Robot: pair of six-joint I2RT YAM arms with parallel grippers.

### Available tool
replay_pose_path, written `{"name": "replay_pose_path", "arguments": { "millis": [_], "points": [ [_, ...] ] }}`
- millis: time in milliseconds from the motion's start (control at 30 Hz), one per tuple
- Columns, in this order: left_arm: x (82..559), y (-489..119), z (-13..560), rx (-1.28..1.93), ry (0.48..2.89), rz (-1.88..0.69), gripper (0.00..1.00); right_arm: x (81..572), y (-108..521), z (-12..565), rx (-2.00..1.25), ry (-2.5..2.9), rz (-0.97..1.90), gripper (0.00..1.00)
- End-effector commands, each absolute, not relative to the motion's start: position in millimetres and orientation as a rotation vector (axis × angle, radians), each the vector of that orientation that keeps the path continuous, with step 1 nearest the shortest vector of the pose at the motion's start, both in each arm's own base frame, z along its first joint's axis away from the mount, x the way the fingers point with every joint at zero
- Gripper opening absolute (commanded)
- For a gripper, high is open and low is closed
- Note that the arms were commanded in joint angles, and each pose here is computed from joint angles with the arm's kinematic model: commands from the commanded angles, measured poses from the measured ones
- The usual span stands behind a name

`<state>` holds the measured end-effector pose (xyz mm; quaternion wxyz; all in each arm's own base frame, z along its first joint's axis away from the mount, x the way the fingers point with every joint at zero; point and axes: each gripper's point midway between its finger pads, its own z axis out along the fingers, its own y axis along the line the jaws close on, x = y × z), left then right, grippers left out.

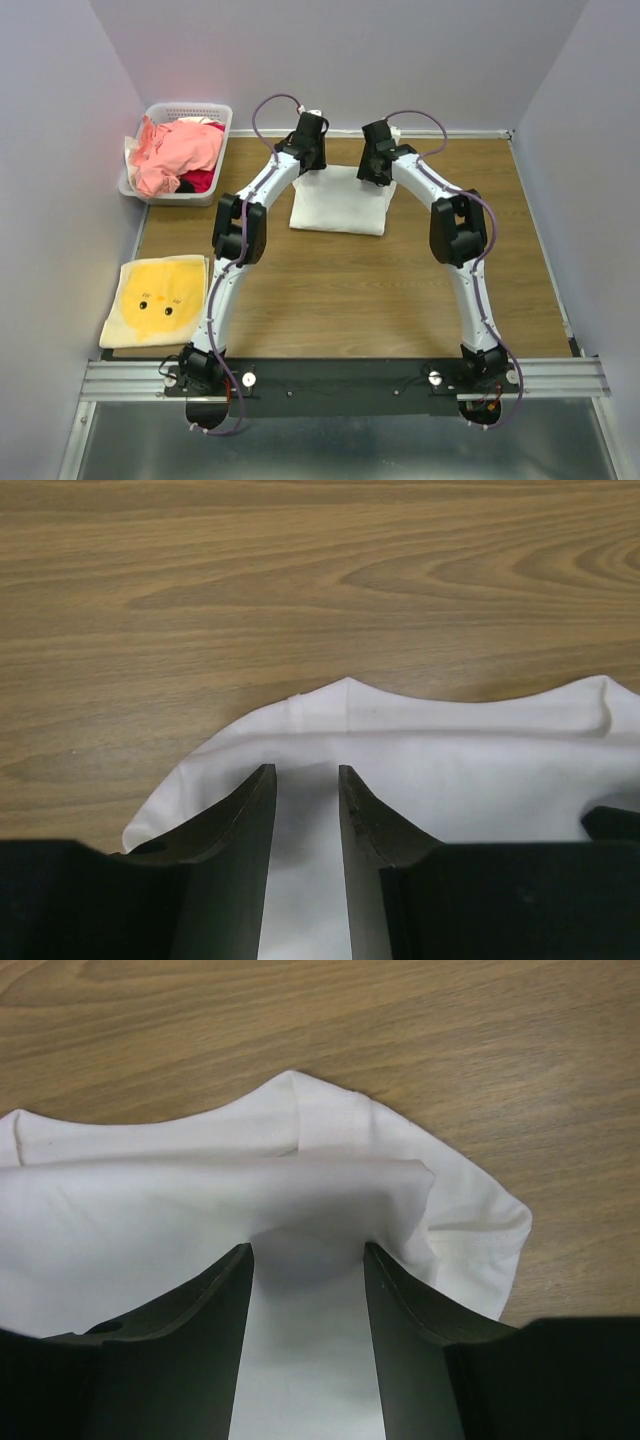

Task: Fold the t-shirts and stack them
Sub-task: Fold the tshirt

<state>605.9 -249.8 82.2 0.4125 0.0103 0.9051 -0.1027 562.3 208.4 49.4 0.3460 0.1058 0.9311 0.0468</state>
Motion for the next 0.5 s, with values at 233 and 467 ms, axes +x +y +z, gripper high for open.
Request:
{"name": "replay_pose_path", "arguments": {
  "millis": [233, 467],
  "points": [
    [616.8, -208.1, 29.6, -0.079, 2.348, -0.217, 0.41, 561.8, 174.1, 69.5, 0.292, 2.386, 0.038, 0.59],
    [624.0, -214.5, 65.8, -0.044, 2.28, -0.274, 0.4, 553.7, 165.0, 73.6, 0.248, 2.4, -0.007, 0.59]
  ]
}}
